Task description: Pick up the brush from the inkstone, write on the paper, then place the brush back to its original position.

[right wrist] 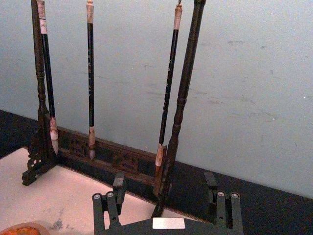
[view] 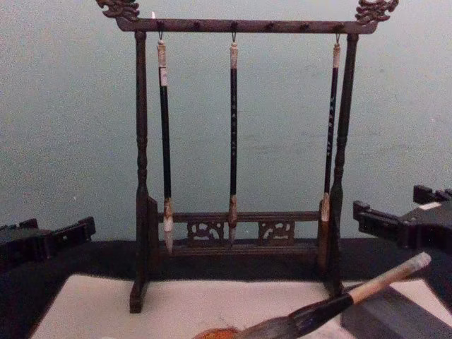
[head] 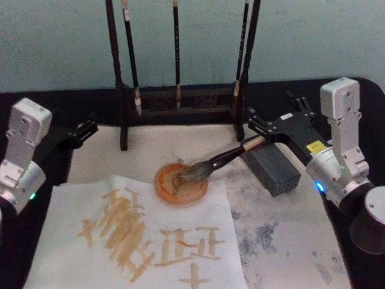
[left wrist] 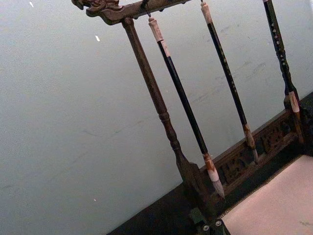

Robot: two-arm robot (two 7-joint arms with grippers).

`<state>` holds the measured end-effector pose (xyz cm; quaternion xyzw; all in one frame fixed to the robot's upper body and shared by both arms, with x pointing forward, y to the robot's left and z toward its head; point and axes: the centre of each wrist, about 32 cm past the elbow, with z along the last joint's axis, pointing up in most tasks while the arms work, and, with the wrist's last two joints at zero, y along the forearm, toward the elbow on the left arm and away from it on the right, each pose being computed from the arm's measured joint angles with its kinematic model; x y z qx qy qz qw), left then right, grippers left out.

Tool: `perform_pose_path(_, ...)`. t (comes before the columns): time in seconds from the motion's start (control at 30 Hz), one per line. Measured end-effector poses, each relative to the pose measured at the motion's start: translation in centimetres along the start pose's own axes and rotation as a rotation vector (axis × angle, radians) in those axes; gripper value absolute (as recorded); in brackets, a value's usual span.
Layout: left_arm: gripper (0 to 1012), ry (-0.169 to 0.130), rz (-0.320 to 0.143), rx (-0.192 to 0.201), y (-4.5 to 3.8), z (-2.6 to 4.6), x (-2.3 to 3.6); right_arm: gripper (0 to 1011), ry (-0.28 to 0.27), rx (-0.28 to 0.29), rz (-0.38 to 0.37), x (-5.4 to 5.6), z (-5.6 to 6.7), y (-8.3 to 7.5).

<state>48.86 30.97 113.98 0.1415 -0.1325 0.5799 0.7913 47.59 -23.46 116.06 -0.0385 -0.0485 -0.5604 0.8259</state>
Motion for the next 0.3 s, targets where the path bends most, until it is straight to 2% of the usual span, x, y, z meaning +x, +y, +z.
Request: perform_pose_path(0.3,1002,0.0,0.0,0.0,0.0,0.0,0.0,1008,0.0,0.0,0.0,0.0,0.0,0.0)
